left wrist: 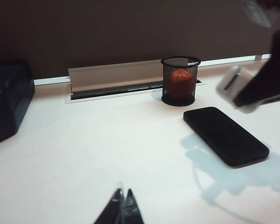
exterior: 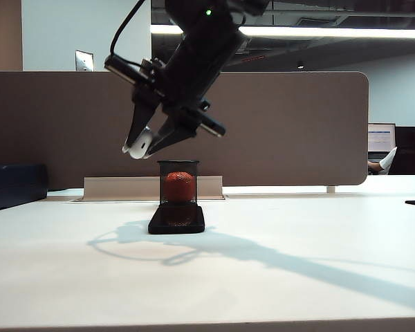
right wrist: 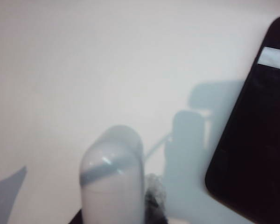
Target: Find the wireless headphone case on the desktop and place it on the left side of the phone.
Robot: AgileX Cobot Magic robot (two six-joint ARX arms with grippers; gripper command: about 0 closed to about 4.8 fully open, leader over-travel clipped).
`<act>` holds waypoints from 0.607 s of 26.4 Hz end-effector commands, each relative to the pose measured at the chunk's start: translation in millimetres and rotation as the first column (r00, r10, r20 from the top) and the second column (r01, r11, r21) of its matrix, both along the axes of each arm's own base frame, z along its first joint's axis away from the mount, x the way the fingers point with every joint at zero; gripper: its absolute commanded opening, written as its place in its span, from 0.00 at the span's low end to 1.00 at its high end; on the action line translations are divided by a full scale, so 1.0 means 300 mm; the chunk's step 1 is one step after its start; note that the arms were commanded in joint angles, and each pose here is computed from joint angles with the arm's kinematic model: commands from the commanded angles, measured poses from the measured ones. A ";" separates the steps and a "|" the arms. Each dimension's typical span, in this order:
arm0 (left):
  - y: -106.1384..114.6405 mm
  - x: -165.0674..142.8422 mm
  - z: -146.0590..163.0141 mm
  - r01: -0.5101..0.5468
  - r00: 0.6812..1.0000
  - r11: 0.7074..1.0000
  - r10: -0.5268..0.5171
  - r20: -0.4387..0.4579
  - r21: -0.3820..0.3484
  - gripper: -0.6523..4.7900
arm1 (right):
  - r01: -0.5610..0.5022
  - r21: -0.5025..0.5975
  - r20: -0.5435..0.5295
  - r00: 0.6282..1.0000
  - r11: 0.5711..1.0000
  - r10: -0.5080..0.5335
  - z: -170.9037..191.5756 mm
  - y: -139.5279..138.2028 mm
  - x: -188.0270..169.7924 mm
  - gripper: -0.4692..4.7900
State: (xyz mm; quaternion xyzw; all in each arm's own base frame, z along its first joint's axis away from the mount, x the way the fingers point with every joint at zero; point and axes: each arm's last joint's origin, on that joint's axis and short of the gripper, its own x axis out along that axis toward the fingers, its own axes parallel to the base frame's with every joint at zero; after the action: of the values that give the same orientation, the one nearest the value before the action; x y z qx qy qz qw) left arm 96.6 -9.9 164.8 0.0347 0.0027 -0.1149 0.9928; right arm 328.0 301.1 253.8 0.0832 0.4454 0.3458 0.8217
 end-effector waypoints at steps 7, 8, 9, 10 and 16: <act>-0.001 0.000 0.007 0.006 1.000 1.000 -0.006 0.017 -0.001 0.11 | -0.050 0.026 -0.056 0.997 0.998 0.052 -0.126 0.103 0.127 0.25; -0.001 0.000 0.008 0.006 1.000 1.000 -0.006 0.018 -0.001 0.11 | -0.048 0.024 -0.057 0.997 0.999 0.050 -0.134 0.109 0.137 0.25; -0.001 0.000 0.007 0.006 1.000 1.000 -0.006 0.017 -0.001 0.11 | -0.048 0.029 -0.061 0.997 0.998 0.050 -0.144 0.117 0.159 0.25; -0.001 0.000 0.007 0.006 1.000 1.000 -0.006 0.017 -0.001 0.11 | -0.045 0.030 -0.063 0.997 0.999 0.047 -0.149 0.117 0.171 0.25; -0.001 0.000 0.007 0.006 1.000 1.000 -0.006 0.017 -0.001 0.11 | -0.006 0.039 -0.080 0.997 0.999 0.009 -0.193 0.105 0.251 0.25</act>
State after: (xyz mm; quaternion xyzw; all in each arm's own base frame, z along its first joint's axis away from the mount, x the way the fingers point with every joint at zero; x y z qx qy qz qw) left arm 96.6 -9.9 164.8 0.0347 0.0027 -0.1149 0.9928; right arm 401.8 333.8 194.3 0.1061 0.4726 0.3536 0.8002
